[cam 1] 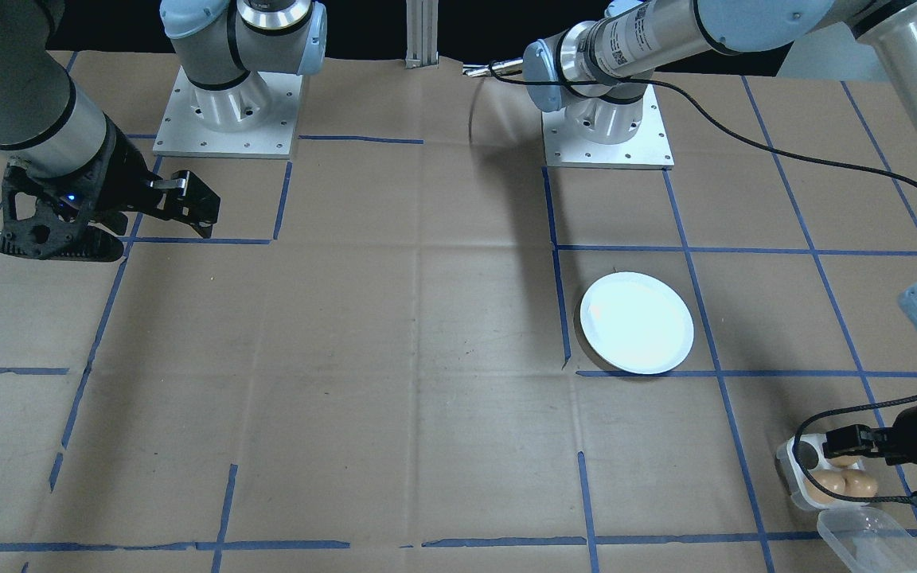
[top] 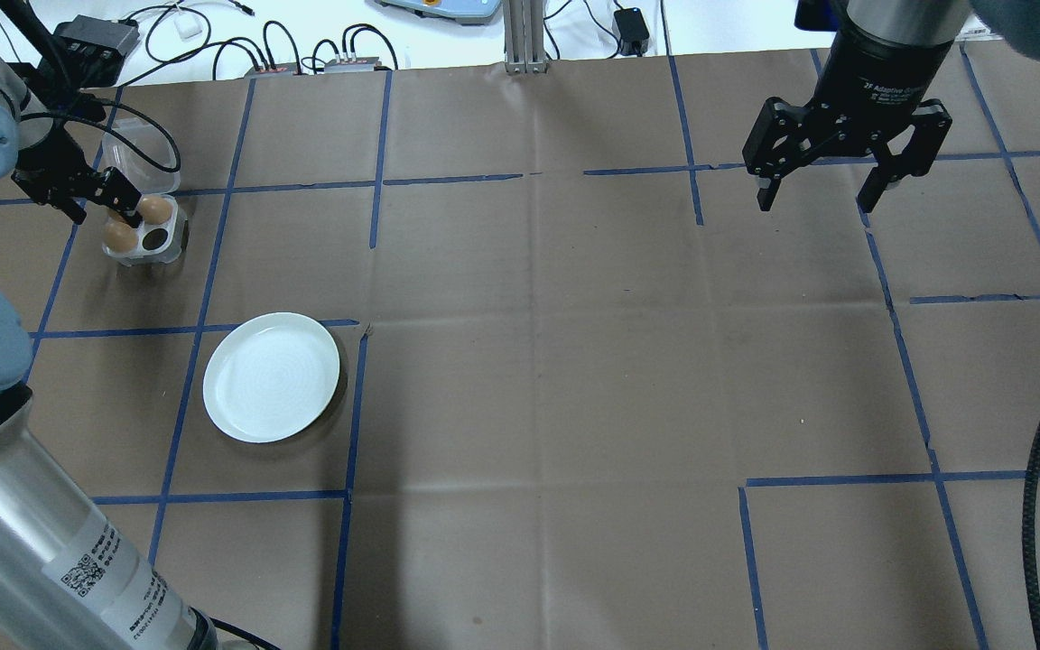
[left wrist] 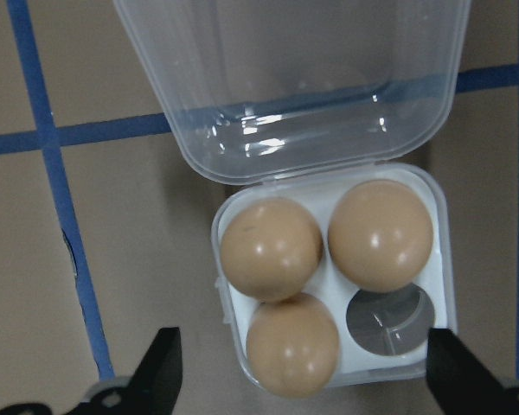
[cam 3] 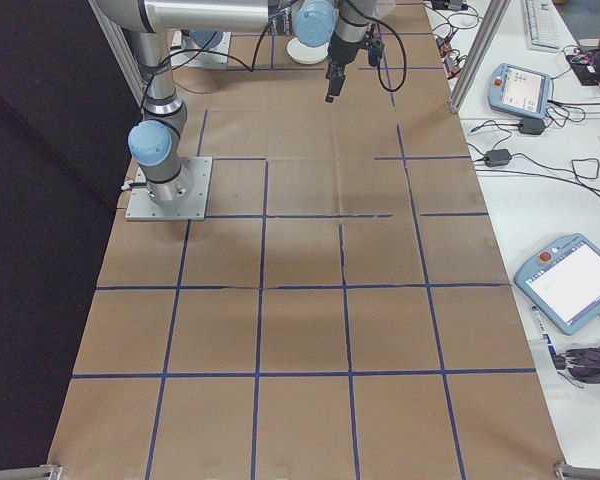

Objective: Place egg on plate

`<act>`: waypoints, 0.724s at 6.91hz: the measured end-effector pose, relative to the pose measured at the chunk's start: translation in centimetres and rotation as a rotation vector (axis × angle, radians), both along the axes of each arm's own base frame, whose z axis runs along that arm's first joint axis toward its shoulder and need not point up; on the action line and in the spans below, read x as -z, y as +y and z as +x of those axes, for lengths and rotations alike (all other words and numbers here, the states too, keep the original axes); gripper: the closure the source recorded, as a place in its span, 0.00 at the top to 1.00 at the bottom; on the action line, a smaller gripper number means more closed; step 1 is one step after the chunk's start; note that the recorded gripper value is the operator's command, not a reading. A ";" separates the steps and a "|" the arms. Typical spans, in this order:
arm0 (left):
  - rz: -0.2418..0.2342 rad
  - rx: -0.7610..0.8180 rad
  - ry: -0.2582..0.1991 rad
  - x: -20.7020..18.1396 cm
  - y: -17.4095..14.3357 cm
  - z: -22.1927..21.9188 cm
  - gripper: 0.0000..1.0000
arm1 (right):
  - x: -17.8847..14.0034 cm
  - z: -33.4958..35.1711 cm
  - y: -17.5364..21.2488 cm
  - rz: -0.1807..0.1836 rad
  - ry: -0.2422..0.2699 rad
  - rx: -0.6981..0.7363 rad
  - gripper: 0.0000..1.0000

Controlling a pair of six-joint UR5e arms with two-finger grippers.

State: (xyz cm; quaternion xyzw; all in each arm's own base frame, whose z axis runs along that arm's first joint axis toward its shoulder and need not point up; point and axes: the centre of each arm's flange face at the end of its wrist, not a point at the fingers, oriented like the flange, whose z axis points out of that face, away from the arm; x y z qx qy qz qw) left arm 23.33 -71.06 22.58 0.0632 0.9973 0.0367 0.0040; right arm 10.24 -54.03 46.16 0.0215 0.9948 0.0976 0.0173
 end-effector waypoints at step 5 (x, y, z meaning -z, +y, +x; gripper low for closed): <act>0.028 -0.016 0.017 1.5 0.7 0.0 0.80 | 0.0 0.0 0.0 0.000 0.000 0.000 1.00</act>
